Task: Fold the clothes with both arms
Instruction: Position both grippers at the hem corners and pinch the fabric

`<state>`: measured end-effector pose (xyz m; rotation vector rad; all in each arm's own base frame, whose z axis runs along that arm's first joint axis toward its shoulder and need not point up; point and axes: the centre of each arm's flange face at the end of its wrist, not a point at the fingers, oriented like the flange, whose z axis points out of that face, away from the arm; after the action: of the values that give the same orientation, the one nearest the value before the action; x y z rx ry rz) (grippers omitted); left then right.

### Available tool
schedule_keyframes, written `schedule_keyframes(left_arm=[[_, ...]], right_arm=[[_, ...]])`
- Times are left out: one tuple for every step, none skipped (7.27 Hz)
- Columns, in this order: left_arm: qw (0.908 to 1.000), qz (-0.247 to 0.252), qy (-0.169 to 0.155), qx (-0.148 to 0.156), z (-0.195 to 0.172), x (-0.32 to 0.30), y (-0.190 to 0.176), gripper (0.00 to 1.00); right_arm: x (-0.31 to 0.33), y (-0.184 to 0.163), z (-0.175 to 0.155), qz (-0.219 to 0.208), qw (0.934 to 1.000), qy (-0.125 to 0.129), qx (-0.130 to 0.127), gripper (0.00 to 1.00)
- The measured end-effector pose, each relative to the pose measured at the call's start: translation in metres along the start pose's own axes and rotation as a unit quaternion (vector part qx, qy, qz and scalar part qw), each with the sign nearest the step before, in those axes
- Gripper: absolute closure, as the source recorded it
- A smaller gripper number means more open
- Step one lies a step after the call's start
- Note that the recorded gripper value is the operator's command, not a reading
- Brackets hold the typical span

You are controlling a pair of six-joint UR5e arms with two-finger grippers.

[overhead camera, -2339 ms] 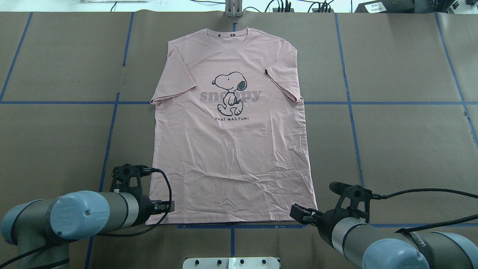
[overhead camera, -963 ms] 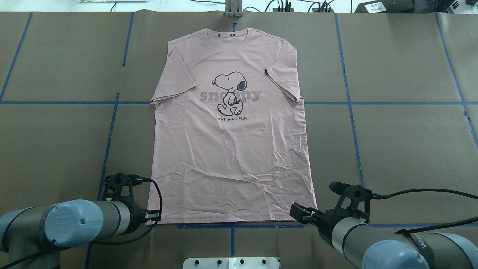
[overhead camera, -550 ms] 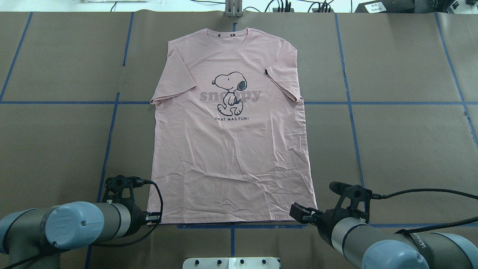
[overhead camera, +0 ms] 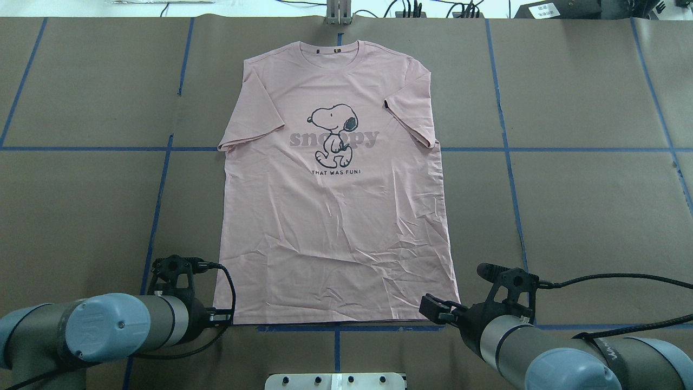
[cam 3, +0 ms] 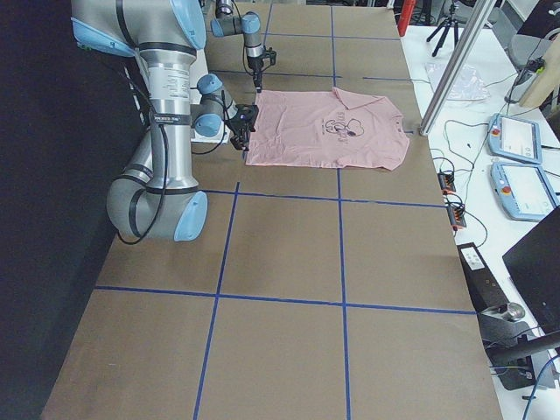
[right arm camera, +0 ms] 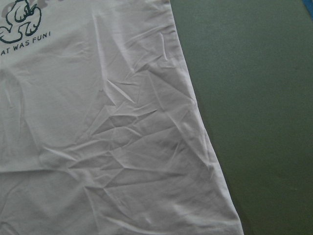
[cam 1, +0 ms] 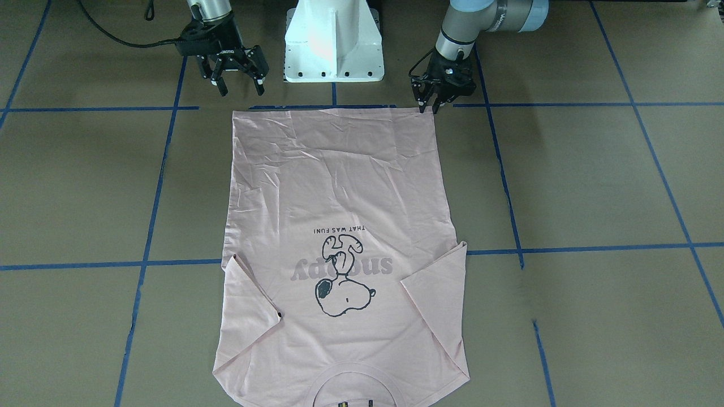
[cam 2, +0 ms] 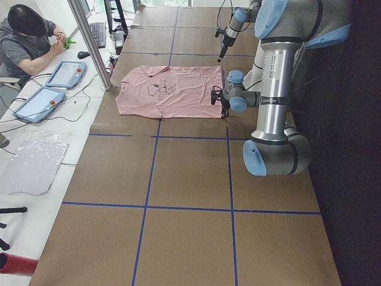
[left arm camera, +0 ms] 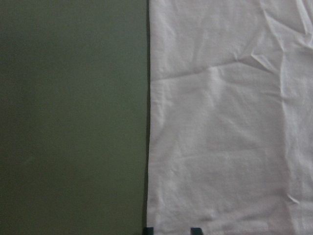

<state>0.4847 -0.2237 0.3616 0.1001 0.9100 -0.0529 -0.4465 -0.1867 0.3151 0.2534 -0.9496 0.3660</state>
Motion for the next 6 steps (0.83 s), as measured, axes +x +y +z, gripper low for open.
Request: schedule_keyframes(left_arm=[[1.0000, 0.000, -0.002, 0.000, 0.0013, -0.0009, 0.0001, 0.59], [1.0000, 0.000, -0.004, -0.001, 0.0029, -0.0018, 0.0001, 0.61], [1.0000, 0.002, -0.005, -0.001, 0.0037, -0.0023, 0.0002, 0.85], [1.0000, 0.007, -0.005, -0.001, 0.0037, -0.0022, 0.0002, 1.00], [0.9999, 0.010, -0.004, -0.001, 0.0031, -0.0016, 0.0002, 1.00], [0.9999, 0.011, -0.002, -0.001, 0.0018, 0.0000, 0.0003, 1.00]], right_arm=[[-0.0004, 0.0000, -0.0001, 0.000, 1.0000, 0.000, 0.000, 0.00], [-0.0004, -0.0001, -0.0001, 0.000, 1.0000, 0.000, 0.000, 0.00], [-0.0002, -0.0002, 0.0000, 0.000, 1.0000, 0.000, 0.000, 0.00], [-0.0002, -0.0002, 0.0000, 0.000, 1.0000, 0.000, 0.000, 0.00], [-0.0002, -0.0002, 0.0000, 0.000, 1.0000, 0.000, 0.000, 0.00], [0.0001, -0.0004, 0.0001, -0.001, 1.0000, 0.000, 0.000, 0.00]])
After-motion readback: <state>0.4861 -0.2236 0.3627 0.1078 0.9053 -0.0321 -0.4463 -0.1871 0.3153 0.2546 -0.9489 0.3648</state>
